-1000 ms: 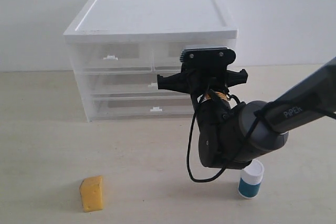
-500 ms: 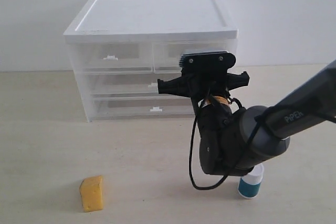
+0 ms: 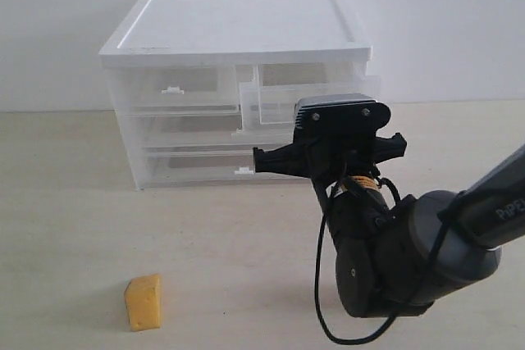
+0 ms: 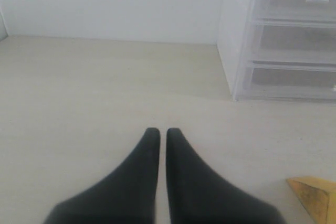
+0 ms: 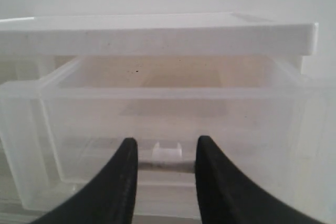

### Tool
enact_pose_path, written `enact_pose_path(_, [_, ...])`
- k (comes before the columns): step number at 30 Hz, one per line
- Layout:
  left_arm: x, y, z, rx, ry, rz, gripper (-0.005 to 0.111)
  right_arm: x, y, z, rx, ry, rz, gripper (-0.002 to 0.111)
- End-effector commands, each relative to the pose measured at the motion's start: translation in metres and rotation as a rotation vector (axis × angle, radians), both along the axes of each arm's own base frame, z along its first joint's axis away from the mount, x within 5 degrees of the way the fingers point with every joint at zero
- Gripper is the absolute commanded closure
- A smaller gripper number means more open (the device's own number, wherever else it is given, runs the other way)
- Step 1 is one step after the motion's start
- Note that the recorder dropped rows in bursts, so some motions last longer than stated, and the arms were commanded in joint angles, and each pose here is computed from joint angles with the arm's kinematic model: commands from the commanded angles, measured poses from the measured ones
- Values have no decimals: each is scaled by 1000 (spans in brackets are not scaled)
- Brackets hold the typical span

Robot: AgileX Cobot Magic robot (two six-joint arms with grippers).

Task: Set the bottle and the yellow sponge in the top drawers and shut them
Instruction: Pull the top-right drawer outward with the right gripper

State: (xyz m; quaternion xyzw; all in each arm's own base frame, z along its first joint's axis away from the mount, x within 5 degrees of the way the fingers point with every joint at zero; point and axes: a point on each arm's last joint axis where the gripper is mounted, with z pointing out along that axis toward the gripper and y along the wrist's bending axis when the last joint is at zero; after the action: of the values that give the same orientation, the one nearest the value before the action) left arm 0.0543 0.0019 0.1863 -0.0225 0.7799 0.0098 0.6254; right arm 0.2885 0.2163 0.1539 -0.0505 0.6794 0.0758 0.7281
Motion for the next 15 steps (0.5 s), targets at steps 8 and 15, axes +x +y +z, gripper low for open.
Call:
enact_pose_path(8, [0, 0, -1, 5, 2, 1, 103, -27, -9, -14, -14, 119, 29, 108])
enact_pose_path(15, [0, 0, -1, 5, 2, 1, 103, -42, 4, -16, -35, 131, 48, 108])
